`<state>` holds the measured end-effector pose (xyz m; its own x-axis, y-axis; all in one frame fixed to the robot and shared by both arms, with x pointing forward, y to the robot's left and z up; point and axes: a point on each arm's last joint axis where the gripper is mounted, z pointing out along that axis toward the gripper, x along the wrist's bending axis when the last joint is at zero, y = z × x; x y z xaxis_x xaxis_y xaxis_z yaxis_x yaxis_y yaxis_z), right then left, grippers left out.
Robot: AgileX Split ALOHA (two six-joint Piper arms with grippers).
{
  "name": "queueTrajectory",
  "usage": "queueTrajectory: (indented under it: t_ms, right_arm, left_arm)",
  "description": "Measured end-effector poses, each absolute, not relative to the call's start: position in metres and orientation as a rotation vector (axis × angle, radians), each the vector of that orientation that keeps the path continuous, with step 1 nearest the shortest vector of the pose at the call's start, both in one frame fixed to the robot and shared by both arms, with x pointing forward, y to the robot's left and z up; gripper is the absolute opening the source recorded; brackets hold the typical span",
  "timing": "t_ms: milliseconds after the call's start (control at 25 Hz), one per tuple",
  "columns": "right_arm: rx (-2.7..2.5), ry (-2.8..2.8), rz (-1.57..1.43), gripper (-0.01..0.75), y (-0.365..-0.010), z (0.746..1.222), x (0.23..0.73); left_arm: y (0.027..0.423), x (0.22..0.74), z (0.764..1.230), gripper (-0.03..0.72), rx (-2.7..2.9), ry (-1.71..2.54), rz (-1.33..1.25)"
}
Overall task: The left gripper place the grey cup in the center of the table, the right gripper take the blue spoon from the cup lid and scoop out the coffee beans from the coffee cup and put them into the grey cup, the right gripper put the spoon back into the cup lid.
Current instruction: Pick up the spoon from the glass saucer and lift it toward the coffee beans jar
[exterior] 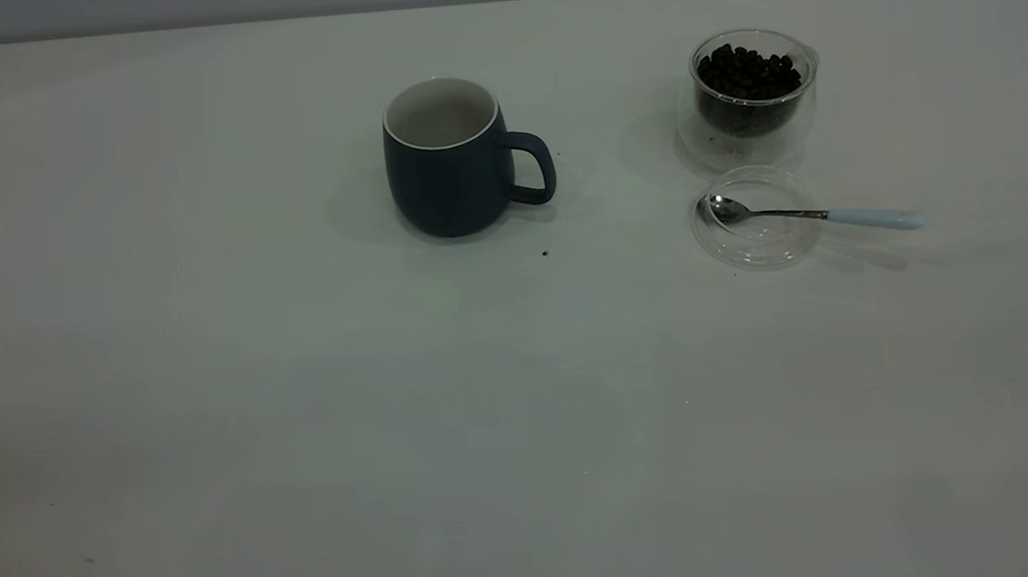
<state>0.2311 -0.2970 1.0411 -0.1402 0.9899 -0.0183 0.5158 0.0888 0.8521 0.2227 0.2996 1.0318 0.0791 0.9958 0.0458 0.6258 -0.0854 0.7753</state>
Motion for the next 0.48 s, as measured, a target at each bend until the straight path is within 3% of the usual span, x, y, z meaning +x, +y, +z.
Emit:
queueTrajectory:
  t_ms: [480]
  right_arm:
    - [1.490, 1.734, 0.952, 0.561, -0.2970, 1.0411, 0.2311]
  left_arm:
    - [0.2993, 0.2227, 1.0318, 0.545, 1.705, 1.660, 0.775]
